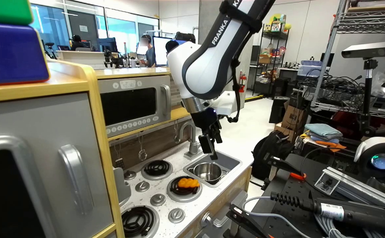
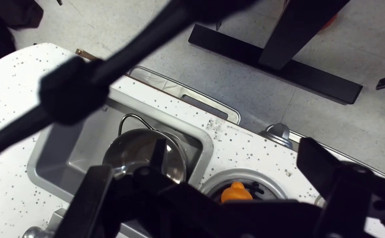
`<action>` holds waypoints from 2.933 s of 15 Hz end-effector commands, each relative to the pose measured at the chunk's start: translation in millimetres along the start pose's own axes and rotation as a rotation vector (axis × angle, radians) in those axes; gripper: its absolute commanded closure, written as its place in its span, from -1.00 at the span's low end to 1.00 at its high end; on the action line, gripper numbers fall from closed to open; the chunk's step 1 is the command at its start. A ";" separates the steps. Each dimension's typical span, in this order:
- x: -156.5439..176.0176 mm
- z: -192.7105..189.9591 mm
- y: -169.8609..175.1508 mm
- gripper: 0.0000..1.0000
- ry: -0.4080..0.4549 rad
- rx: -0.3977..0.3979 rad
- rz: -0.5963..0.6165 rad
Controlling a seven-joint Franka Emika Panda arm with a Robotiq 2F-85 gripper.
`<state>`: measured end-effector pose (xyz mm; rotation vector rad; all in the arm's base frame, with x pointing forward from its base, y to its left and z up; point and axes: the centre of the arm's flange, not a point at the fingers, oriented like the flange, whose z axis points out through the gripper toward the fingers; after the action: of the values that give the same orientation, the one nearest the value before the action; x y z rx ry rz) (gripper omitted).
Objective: Pick the yellow toy on the stove and put it in the pot
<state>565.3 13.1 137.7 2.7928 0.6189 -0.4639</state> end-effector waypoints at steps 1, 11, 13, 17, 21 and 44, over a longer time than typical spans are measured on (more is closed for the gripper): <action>2.8 2.2 1.0 -1.00 -0.001 0.000 0.001; 12.3 57.0 29.0 -1.00 0.188 0.032 0.139; 17.3 73.2 47.9 -1.00 0.178 0.029 0.168; 41.5 83.1 37.3 -1.00 0.155 0.021 0.188; 21.8 86.4 43.9 -1.00 0.148 0.011 0.168; 56.1 69.2 -53.9 -1.00 0.190 -0.006 -0.172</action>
<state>572.1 60.5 45.0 2.8106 0.9052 -0.2290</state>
